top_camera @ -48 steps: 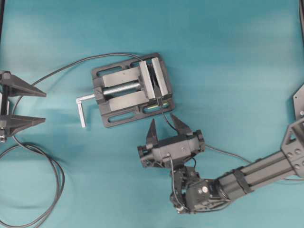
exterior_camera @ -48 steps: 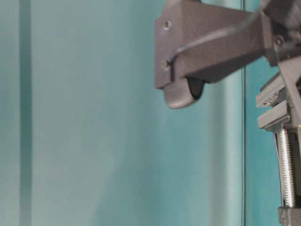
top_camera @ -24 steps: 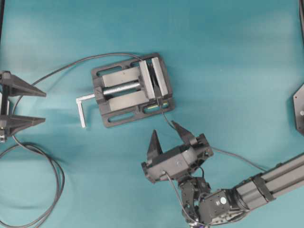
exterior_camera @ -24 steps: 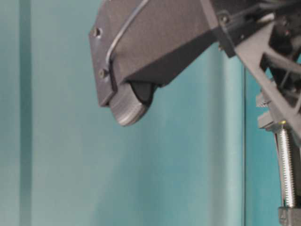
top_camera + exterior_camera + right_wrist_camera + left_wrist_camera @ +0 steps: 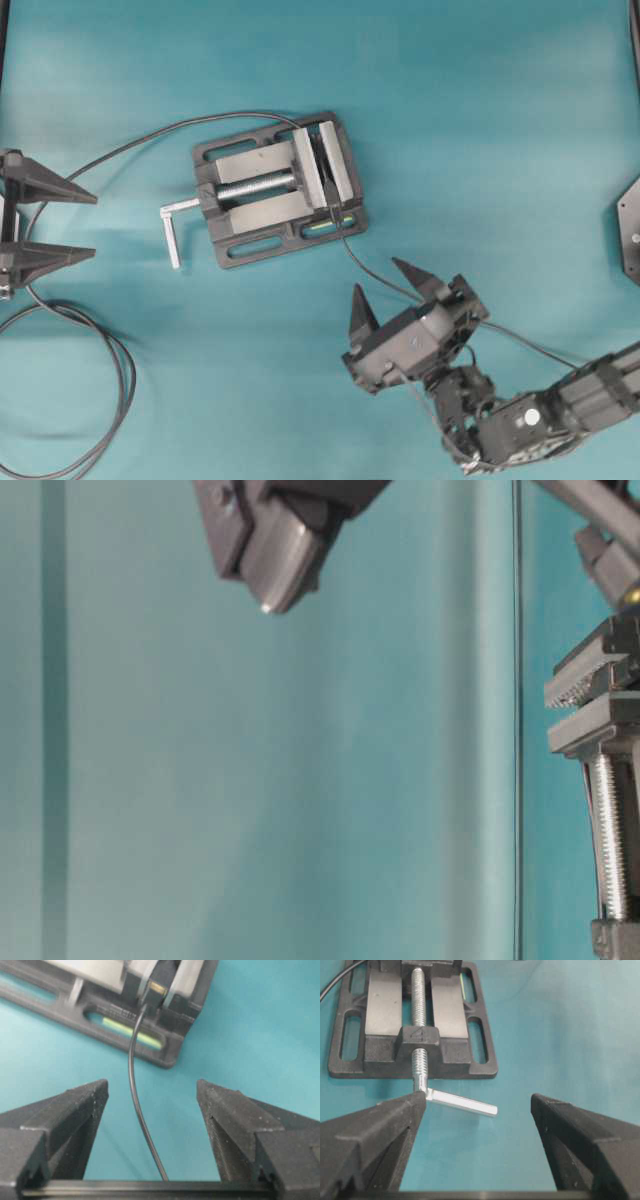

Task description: Insert the USB cable into the fixed female connector.

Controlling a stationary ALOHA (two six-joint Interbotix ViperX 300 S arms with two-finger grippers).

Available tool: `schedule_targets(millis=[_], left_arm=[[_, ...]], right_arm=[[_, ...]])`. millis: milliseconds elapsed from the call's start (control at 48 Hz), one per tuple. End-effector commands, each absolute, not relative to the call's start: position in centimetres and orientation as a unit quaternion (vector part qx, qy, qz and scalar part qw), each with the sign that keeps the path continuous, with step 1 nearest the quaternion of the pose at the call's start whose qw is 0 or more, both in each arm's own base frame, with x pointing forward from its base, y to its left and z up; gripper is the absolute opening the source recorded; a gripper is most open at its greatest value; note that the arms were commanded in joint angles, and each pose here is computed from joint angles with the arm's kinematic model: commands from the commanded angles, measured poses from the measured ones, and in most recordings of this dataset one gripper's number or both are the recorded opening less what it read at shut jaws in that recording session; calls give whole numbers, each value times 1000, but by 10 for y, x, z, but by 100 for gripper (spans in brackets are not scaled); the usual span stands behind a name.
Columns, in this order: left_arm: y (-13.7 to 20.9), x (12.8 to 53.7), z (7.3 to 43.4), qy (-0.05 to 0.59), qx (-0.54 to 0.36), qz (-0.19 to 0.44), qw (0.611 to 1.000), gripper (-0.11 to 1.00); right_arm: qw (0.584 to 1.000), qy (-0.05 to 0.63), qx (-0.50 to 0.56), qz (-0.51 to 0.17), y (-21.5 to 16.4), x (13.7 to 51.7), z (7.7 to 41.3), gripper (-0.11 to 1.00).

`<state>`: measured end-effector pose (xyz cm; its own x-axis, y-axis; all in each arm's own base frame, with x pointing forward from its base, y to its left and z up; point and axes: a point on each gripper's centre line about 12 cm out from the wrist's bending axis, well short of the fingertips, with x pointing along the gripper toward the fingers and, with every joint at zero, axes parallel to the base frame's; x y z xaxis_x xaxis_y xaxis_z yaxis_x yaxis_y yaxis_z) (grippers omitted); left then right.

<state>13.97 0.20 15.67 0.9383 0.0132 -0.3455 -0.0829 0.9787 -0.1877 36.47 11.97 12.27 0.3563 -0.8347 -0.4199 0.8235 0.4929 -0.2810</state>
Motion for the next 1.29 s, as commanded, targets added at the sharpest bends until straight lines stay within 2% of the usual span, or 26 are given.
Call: schedule_targets(millis=[0, 354, 645, 833, 1083, 1270], left_arm=[[2, 142, 160, 172, -103, 25, 979, 100], [3, 139, 153, 161, -113, 28, 980, 100], [3, 136, 145, 159, -131, 32, 978, 100], [3, 136, 145, 159, -130, 31, 978, 100], [0, 136, 145, 162, -127, 22, 978, 100], [0, 136, 145, 161, -127, 22, 978, 100]], right_arm=[[837, 261, 17, -481, 119, 362, 136, 79], [858, 270, 22, -436, 122, 338, 140, 79], [884, 298, 46, -357, 130, 316, 143, 79], [891, 308, 40, -332, 123, 296, 144, 78], [926, 250, -4, -283, 95, 270, 162, 78], [942, 206, 12, -265, 60, 239, 165, 78]])
